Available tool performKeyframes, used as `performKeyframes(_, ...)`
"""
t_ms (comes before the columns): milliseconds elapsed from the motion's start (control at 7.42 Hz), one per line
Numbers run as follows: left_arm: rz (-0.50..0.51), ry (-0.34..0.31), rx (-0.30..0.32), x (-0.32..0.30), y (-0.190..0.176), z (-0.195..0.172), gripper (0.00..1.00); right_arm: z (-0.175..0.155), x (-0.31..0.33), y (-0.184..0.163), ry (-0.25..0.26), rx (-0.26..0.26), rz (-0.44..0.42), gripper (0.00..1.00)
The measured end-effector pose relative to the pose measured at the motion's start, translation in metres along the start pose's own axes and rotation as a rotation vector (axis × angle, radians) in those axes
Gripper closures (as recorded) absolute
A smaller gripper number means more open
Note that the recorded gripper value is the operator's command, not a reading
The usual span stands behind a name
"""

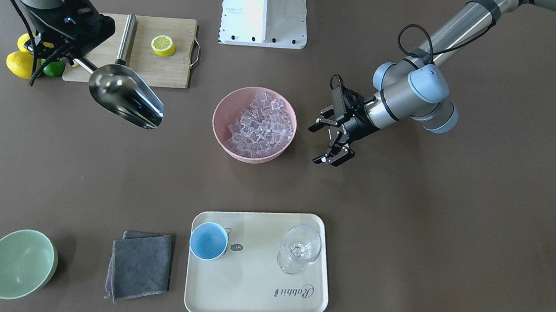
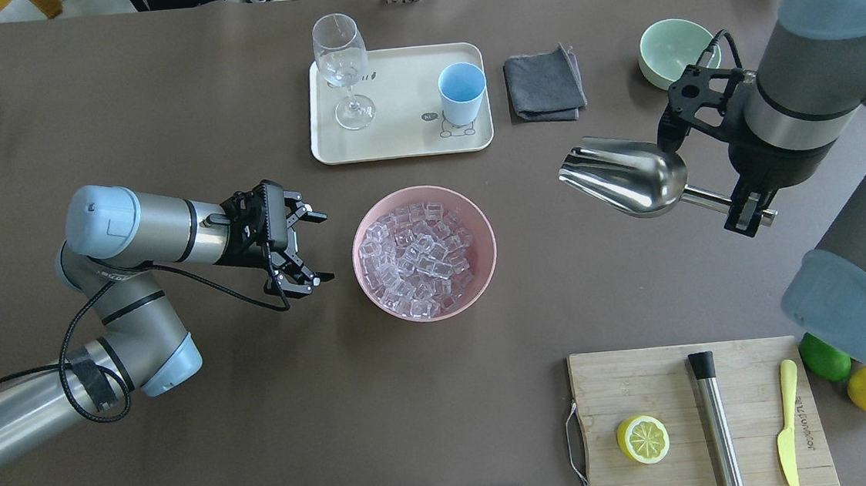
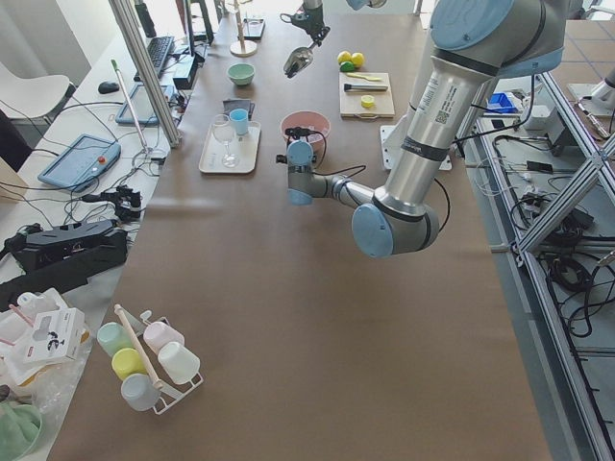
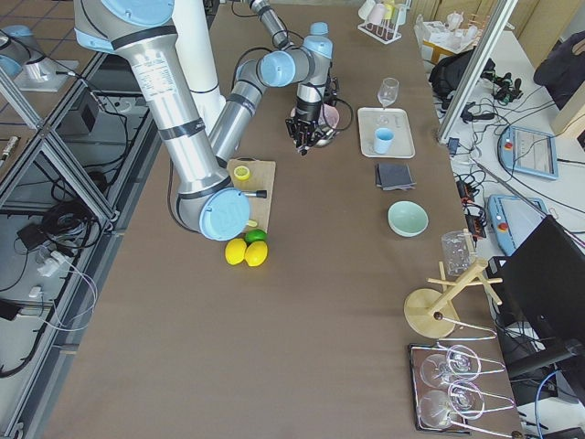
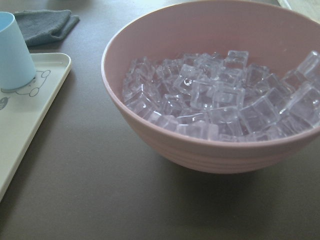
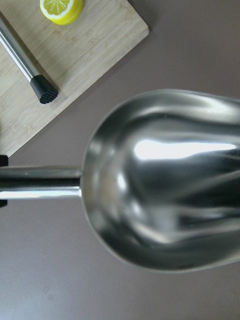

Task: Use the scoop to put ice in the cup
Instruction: 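Carry the scoop with the right gripper over the pink bowl of ice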

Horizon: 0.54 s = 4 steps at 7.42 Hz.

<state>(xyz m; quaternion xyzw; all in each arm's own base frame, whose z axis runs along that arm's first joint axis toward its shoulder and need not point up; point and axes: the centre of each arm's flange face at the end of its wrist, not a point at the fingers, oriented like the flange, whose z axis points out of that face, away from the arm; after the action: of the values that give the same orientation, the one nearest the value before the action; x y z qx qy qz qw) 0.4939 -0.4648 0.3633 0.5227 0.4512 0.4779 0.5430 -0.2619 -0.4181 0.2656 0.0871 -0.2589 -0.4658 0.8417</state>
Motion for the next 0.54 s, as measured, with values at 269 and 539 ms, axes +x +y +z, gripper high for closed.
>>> performKeyframes(269, 0.000, 0.012, -0.016, 0.000, -0.008, 0.004, 0.02, -0.012, -0.054, -0.027, -0.044, -0.075, -0.054, 1.00)
performKeyframes(539, 0.017, 0.033, -0.014, 0.013, -0.013, 0.008, 0.02, -0.020, -0.093, -0.059, -0.145, -0.178, -0.045, 1.00)
